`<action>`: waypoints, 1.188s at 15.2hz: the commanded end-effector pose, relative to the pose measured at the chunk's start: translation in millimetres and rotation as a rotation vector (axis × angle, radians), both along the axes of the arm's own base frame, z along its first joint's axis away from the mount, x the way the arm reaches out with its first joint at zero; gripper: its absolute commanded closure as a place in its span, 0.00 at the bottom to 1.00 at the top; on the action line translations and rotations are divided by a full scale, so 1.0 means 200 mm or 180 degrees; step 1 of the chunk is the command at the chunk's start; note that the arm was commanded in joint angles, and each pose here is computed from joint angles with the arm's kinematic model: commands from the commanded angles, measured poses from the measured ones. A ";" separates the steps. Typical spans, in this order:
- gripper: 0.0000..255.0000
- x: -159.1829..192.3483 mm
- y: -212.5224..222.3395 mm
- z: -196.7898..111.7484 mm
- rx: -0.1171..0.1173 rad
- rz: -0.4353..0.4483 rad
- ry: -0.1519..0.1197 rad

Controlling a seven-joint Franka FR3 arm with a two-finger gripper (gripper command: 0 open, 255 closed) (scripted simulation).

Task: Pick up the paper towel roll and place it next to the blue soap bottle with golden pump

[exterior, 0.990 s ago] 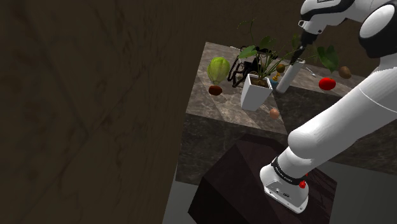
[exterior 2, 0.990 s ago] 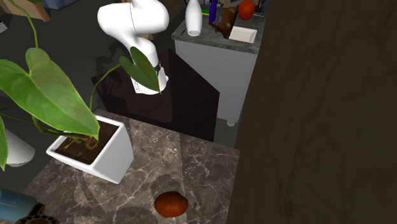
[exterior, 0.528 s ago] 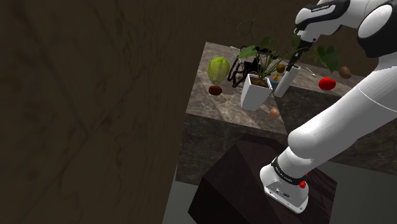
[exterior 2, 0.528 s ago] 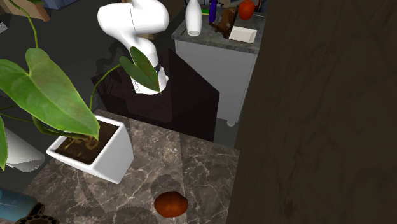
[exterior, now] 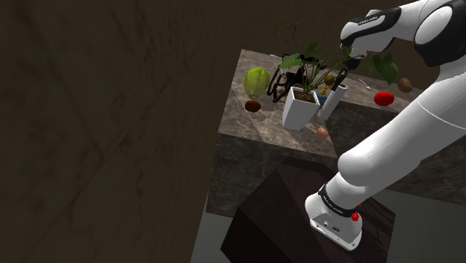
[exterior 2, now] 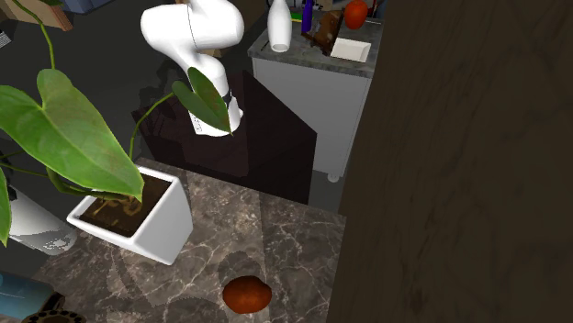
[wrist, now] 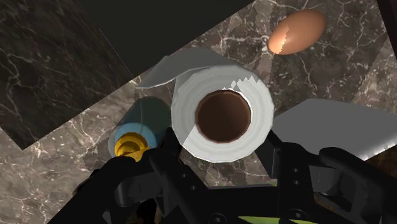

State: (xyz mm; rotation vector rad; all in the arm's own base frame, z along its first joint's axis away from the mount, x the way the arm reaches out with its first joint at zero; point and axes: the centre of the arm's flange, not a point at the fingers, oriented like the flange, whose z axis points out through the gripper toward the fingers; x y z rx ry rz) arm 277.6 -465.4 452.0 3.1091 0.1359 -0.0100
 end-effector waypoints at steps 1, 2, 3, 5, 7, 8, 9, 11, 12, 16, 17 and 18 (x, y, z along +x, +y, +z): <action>1.00 0.00 0.00 -0.05 -0.0001 0.0000 -0.0001; 1.00 0.00 0.00 -0.08 -0.0001 0.0000 -0.0001; 1.00 0.00 0.00 -0.10 -0.0001 0.0000 -0.0001; 1.00 0.00 0.00 -0.13 -0.0001 0.0000 -0.0001; 1.00 0.00 0.00 -0.13 -0.0001 0.0000 -0.0001; 1.00 0.00 0.00 -0.13 -0.0001 0.0000 -0.0001; 1.00 0.00 0.00 -0.13 -0.0001 0.0000 -0.0001; 1.00 0.00 0.00 -0.13 -0.0001 0.0000 -0.0001; 1.00 0.00 0.00 -0.13 -0.0001 0.0000 -0.0001; 0.00 0.00 0.00 -0.13 -0.0001 0.0000 -0.0001; 0.00 0.00 0.00 -0.13 -0.0001 0.0000 -0.0001; 0.00 0.00 0.00 -0.13 -0.0001 0.0000 -0.0001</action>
